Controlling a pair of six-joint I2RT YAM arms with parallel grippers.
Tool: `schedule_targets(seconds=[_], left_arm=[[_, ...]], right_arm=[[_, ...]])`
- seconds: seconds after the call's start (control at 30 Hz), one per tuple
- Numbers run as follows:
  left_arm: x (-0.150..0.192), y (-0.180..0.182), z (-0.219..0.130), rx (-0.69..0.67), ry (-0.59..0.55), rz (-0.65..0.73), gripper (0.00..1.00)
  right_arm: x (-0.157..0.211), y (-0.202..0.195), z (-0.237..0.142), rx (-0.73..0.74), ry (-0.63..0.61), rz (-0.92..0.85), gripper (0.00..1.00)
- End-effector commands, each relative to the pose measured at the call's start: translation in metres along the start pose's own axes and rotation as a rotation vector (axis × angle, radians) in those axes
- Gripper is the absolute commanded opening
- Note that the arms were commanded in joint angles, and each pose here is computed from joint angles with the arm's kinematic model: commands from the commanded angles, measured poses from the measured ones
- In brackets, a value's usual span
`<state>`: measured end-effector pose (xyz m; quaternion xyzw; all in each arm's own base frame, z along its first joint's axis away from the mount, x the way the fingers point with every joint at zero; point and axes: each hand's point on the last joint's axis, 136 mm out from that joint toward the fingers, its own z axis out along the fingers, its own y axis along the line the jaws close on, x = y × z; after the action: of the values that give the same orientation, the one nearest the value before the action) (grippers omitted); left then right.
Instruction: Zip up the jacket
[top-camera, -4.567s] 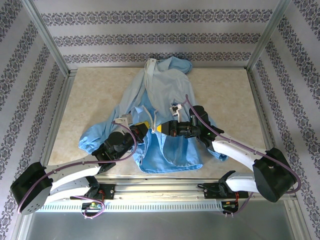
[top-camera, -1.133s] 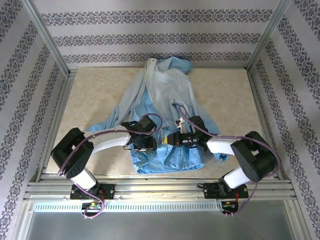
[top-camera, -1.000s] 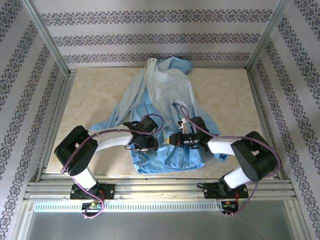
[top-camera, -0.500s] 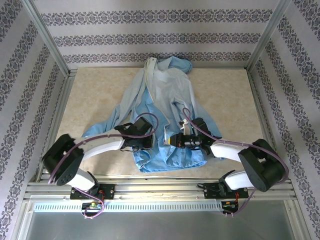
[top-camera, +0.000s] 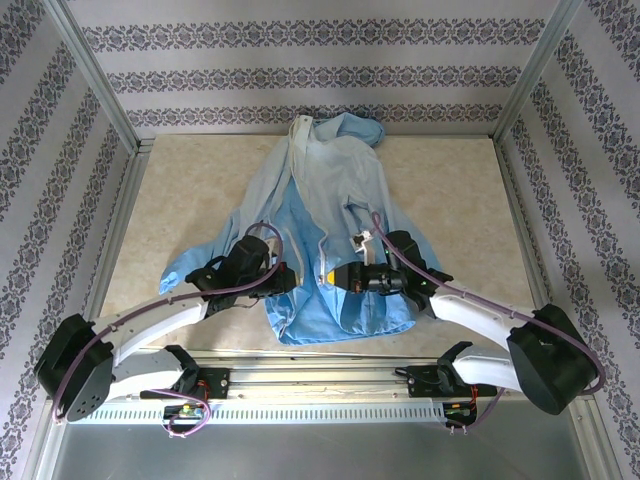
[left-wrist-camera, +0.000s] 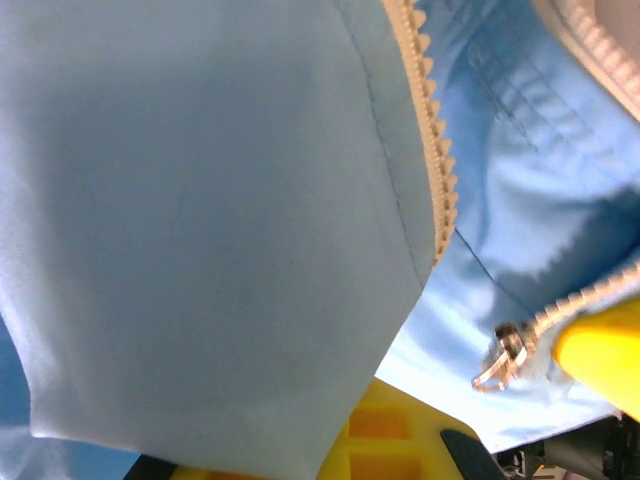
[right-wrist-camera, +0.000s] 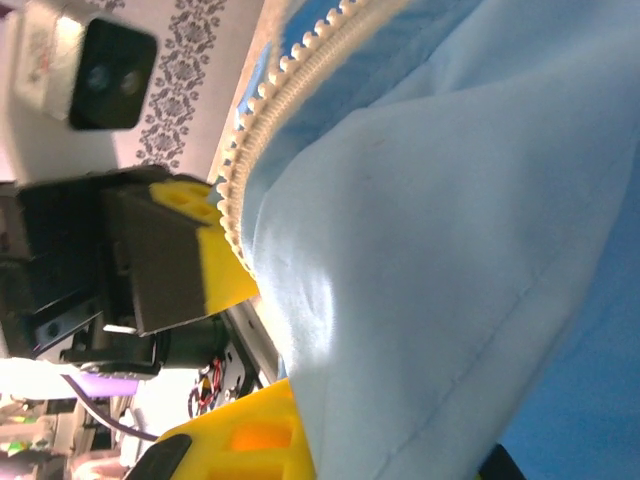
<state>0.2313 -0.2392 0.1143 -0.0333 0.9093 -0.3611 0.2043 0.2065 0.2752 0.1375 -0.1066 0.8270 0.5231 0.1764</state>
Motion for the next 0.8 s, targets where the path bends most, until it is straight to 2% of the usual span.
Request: schedule_targets(seconds=[0.0,0.2,0.5,0.77], left_arm=[[-0.015,-0.036,-0.01,0.205,-0.055,-0.004,0.0],[-0.022,-0.043,-0.023,0.309,-0.157,0.091,0.0],[-0.059,-0.052,-0.037,0.388,-0.366,0.069,0.0],[-0.07,-0.061,-0.041,0.432,-0.372,0.057,0.0]], right_arm=[[0.002,0.014,0.001,-0.037,0.001,-0.05,0.0],[-0.012,0.026,0.009,-0.097,-0.009,-0.078,0.0],[-0.054,0.048,0.005,-0.221,-0.026,-0.14,0.0],[-0.061,0.055,0.003,-0.275,-0.008,-0.22,0.0]])
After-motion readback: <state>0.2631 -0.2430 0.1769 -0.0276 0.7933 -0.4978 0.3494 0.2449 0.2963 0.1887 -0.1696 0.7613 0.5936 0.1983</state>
